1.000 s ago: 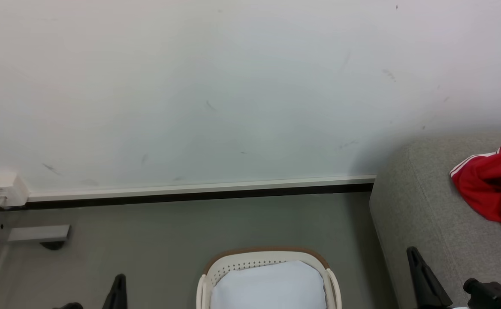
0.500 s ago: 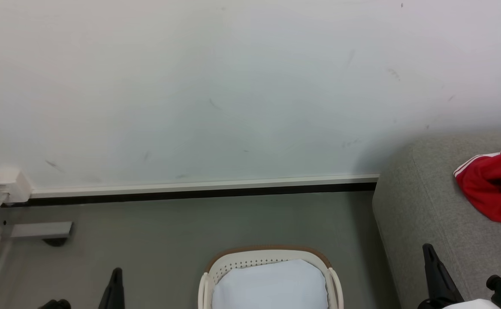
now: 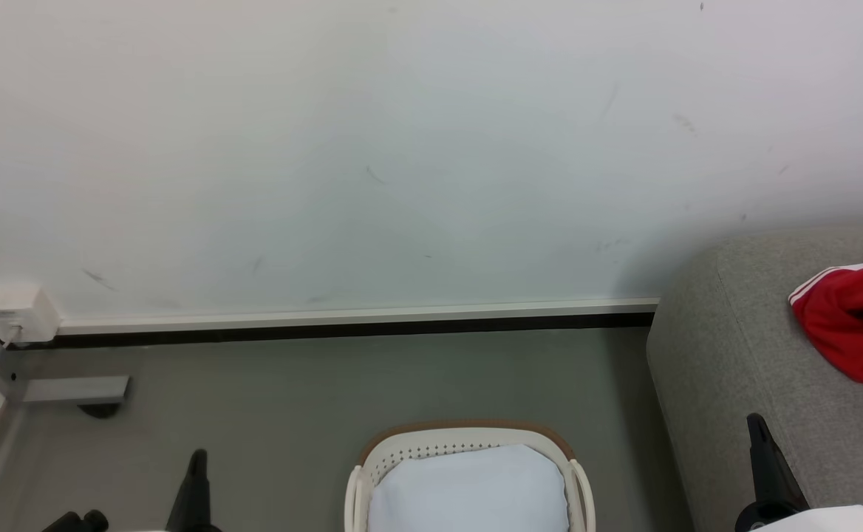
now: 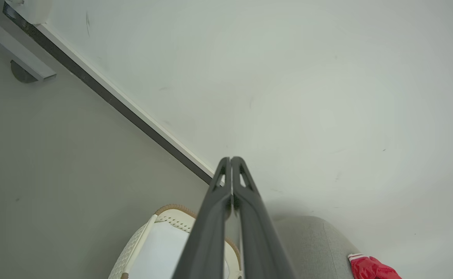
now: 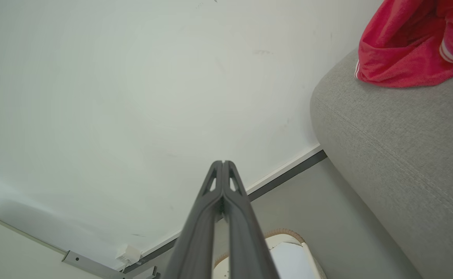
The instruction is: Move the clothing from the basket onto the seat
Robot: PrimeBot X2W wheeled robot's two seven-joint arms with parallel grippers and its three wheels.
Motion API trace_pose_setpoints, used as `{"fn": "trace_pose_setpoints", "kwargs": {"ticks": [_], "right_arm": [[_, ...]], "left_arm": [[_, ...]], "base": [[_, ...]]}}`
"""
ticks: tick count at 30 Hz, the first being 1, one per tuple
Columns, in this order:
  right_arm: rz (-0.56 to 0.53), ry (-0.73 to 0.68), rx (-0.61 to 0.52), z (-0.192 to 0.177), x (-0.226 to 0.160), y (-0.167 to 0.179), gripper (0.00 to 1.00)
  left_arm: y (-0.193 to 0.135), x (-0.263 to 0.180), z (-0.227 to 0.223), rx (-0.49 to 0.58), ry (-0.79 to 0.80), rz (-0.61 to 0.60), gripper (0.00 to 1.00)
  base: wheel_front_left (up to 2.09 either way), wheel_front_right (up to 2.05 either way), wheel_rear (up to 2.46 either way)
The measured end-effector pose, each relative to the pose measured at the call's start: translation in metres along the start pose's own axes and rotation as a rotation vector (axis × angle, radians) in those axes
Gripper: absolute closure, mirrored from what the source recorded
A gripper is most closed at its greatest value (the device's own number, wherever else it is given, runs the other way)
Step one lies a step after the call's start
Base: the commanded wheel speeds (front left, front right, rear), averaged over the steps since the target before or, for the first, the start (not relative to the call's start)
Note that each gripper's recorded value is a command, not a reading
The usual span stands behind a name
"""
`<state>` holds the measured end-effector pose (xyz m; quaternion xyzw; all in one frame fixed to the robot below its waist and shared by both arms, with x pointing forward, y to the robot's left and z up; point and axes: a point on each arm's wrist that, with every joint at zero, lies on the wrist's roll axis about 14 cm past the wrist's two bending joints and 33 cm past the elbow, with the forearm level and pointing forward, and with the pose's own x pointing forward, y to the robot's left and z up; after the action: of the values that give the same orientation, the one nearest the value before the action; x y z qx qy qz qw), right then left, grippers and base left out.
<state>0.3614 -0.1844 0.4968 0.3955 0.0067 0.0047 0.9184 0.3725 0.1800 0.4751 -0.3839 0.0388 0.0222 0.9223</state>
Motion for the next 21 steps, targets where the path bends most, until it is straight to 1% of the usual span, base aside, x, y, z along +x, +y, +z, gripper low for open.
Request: {"fn": "trace_pose_setpoints", "kwargs": {"ticks": [21], "right_arm": [[-0.022, -0.008, 0.235, 0.0082, 0.0084, -0.004, 1.0]], "left_arm": [[-0.0014, 0.0055, 0.0095, -0.247, -0.004, 0.001, 1.0]], "base": [[0.0, 0.0, 0.0]]}}
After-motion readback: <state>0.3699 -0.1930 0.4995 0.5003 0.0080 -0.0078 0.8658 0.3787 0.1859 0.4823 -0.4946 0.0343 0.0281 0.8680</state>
